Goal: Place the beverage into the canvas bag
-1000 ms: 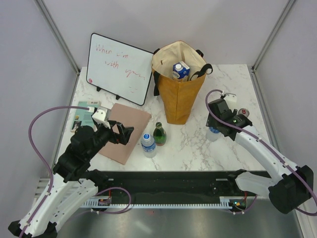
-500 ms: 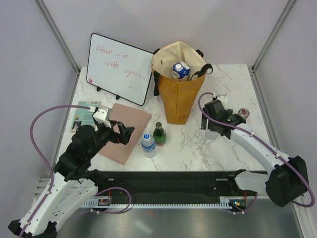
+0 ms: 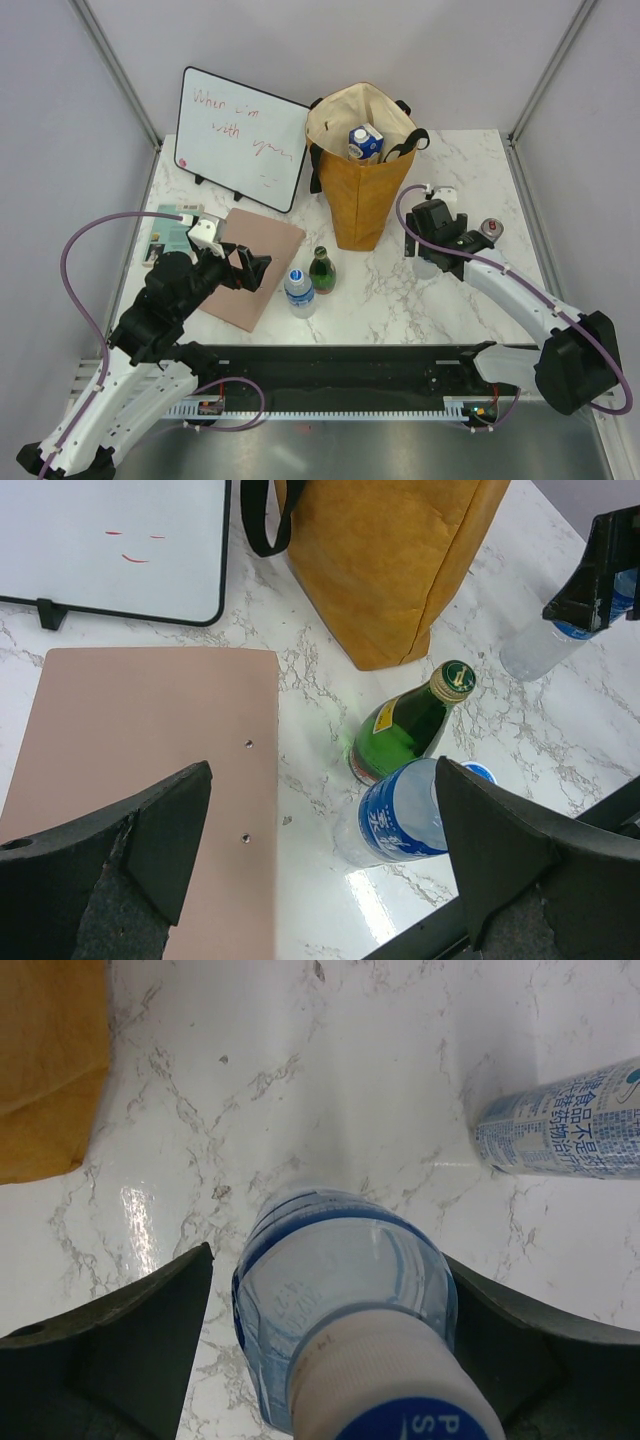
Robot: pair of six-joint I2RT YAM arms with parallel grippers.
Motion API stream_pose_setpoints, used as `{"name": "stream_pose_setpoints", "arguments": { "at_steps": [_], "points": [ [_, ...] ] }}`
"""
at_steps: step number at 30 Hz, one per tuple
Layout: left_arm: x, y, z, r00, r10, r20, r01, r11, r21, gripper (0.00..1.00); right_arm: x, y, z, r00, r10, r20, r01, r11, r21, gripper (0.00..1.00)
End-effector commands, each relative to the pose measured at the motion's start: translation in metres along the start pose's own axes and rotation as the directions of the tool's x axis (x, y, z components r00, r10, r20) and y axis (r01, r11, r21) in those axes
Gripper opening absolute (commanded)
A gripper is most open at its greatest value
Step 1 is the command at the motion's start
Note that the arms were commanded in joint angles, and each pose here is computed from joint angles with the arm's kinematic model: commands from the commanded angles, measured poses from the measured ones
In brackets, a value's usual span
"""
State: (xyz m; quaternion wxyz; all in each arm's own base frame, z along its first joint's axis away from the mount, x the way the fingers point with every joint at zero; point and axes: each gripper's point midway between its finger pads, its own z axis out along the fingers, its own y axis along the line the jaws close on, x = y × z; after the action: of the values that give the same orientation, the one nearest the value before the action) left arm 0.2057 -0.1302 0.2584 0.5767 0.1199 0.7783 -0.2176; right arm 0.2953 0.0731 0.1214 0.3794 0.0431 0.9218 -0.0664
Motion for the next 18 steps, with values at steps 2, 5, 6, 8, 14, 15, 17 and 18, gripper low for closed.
{"name": "stream_pose_setpoints", "arguments": {
  "at_steps": [2, 5, 6, 8, 14, 15, 17, 18],
  "points": [
    [-0.009, -0.002, 0.003, 0.999, 0.016, 0.032, -0.016, 1.0, 0.007, 1.0, -0.02, 0.002, 0.004, 0.997, 0.007, 0.072, -0.007, 1.0, -0.011, 0.9],
    [-0.008, -0.002, 0.003, 0.999, 0.016, 0.029, -0.016, 1.0, 0.008, 1.0, -0.019, 0.005, 0.007, 0.998, 0.003, 0.061, -0.002, 1.0, -0.023, 0.86],
    [-0.008, -0.002, 0.003, 0.999, 0.016, 0.03, -0.016, 1.0, 0.008, 1.0, -0.018, 0.006, 0.007, 0.998, 0.002, 0.055, -0.001, 1.0, -0.024, 0.83],
    [-0.008, -0.002, 0.003, 0.999, 0.016, 0.03, -0.016, 1.0, 0.008, 1.0, -0.019, 0.006, 0.007, 0.999, -0.005, 0.052, 0.006, 1.0, -0.029, 0.78],
    [-0.008, -0.002, 0.002, 0.999, 0.016, 0.033, -0.016, 1.0, 0.01, 1.0, -0.055, -0.003, -0.023, 0.992, 0.0, 0.127, 0.003, 1.0, -0.017, 0.44],
    [-0.008, -0.002, 0.002, 0.999, 0.016, 0.033, -0.016, 1.0, 0.01, 1.0, -0.065, -0.006, -0.031, 0.989, 0.007, 0.149, -0.005, 1.0, -0.014, 0.38],
    [-0.008, -0.003, 0.002, 0.999, 0.016, 0.033, -0.016, 1.0, 0.012, 1.0, -0.089, -0.01, -0.051, 0.98, 0.012, 0.198, -0.009, 1.0, -0.015, 0.32],
    [-0.009, -0.003, 0.002, 0.999, 0.016, 0.035, -0.016, 1.0, 0.012, 1.0, -0.098, -0.012, -0.058, 0.976, 0.017, 0.215, -0.014, 1.0, -0.017, 0.27]
  ]
}}
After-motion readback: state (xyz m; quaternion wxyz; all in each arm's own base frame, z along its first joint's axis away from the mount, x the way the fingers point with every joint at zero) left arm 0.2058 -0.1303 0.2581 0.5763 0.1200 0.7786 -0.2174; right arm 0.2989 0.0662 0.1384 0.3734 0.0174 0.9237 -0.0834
